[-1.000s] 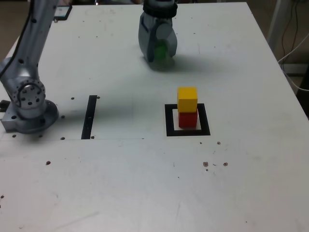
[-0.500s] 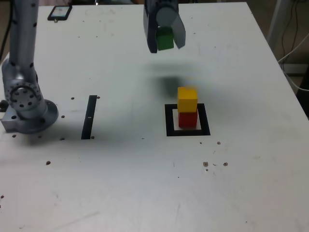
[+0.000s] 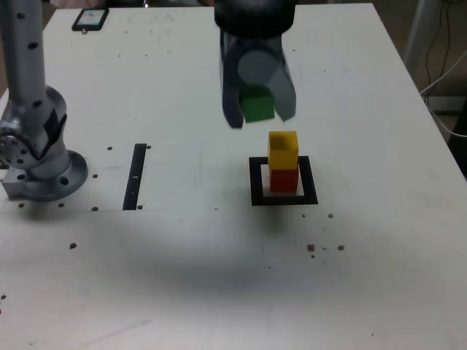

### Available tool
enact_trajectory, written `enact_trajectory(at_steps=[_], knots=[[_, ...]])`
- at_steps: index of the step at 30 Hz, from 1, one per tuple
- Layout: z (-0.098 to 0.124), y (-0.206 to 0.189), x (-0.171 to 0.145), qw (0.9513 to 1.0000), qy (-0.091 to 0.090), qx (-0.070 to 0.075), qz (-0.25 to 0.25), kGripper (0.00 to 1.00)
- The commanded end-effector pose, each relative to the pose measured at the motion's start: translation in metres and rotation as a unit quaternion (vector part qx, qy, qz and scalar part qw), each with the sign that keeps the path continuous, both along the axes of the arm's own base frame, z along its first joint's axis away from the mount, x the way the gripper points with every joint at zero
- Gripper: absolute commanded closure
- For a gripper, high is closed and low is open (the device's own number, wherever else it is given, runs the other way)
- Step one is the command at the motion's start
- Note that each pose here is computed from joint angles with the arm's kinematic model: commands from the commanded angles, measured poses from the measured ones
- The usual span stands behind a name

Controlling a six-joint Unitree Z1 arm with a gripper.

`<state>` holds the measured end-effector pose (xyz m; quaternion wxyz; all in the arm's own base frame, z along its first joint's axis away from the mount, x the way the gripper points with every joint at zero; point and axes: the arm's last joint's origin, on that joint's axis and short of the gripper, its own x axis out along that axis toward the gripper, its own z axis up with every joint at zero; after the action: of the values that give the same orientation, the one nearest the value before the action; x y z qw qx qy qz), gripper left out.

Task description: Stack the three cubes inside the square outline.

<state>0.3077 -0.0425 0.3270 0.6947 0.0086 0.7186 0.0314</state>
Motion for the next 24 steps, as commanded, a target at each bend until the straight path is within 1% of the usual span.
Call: enact_trajectory(at_steps=[1, 5, 11, 13, 18, 24], knots=[[-0.004, -0.006, 0.005, 1.0, 0.006, 0.0, 0.003, 0.88], [-0.008, -0.009, 0.013, 1.0, 0.007, 0.001, 0.004, 0.88], [-0.015, -0.009, 0.022, 0.9998, 0.007, 0.017, 0.003, 0.88], [-0.017, -0.009, 0.025, 0.9998, 0.006, 0.021, 0.003, 0.88], [-0.018, -0.01, 0.032, 0.9997, -0.001, 0.023, 0.003, 0.88], [-0.026, -0.009, 0.04, 0.9997, 0.008, 0.025, 0.004, 0.88]])
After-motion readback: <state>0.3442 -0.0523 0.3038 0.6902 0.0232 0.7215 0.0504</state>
